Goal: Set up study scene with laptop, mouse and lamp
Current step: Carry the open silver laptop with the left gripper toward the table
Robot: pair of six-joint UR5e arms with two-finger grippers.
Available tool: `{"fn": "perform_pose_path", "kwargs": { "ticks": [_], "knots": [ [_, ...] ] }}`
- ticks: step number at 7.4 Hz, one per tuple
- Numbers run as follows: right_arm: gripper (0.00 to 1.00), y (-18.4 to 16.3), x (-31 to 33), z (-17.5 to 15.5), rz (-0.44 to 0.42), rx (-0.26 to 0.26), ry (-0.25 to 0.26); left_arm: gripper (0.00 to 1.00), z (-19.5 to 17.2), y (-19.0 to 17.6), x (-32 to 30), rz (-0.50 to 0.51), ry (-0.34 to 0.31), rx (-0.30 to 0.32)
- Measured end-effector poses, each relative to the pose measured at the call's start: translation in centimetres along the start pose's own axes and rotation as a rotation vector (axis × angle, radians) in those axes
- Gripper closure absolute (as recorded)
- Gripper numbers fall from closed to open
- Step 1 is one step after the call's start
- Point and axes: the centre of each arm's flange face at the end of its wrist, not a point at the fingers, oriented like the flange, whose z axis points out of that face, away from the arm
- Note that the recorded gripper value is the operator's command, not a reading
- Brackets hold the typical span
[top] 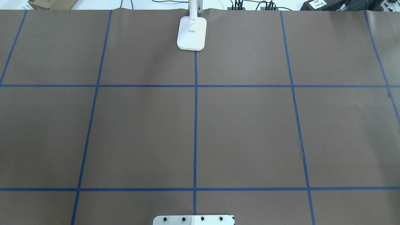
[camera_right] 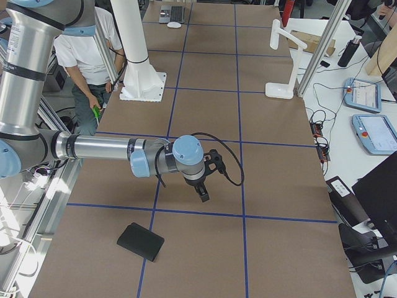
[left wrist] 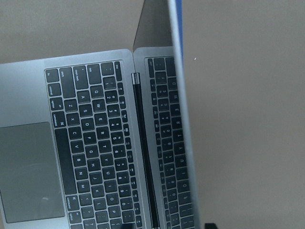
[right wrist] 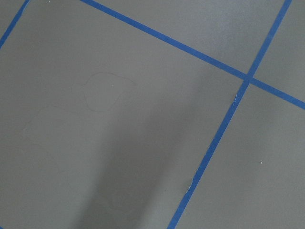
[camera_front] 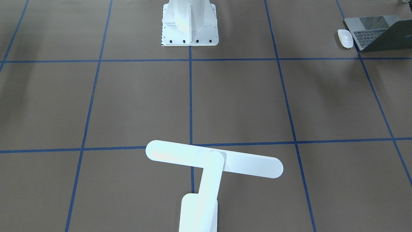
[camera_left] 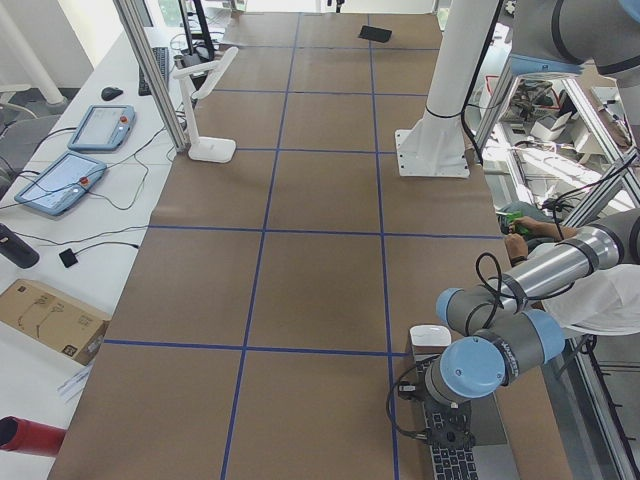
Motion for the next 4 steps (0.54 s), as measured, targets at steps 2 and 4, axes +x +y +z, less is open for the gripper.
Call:
{"fn": "perform_pose_path", "kwargs": {
  "ticks": [2,4],
  "knots": [
    [0.00,0.0,0.0,0.0,0.002,0.000,-0.001,1.00,-1.5,0.6,2.1,0.015,0.005,0.000],
    [0.00,0.0,0.0,0.0,0.008,0.001,-0.004,1.00,-5.3,3.3,6.0,0.076,-0.003,-0.005]
  ]
}}
